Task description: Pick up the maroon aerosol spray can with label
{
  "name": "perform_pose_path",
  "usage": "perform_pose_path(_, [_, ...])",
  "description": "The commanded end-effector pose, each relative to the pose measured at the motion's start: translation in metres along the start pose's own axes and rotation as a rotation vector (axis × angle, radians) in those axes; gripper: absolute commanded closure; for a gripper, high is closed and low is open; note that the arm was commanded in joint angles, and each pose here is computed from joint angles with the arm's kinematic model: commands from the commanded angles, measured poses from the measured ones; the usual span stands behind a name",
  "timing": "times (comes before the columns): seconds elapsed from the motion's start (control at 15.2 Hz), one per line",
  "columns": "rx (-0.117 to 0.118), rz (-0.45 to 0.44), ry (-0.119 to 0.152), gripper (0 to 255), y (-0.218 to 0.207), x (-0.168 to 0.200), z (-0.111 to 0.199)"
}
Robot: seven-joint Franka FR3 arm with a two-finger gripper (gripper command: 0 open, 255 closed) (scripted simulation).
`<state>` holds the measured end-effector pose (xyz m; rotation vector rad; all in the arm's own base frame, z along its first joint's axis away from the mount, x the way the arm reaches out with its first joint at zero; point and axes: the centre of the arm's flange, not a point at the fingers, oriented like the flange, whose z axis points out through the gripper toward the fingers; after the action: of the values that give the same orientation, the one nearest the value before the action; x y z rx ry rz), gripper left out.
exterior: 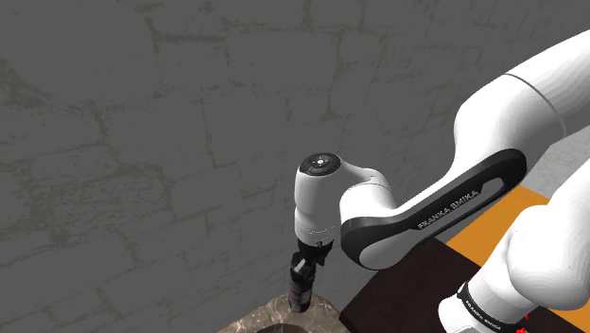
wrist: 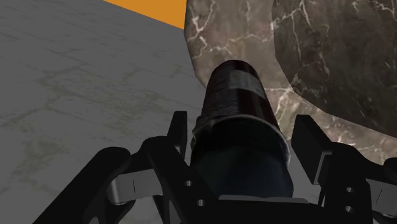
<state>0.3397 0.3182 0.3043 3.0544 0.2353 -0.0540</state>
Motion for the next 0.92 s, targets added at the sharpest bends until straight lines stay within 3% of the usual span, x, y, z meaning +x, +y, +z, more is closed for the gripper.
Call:
perform_pose_path(0.0, [0.000, -0.001, -0.003, 255, 0.000, -0.001, 0.002])
perform_pose_path(0.86, [0.000, -0.001, -0.004, 255, 0.006, -0.003, -0.061])
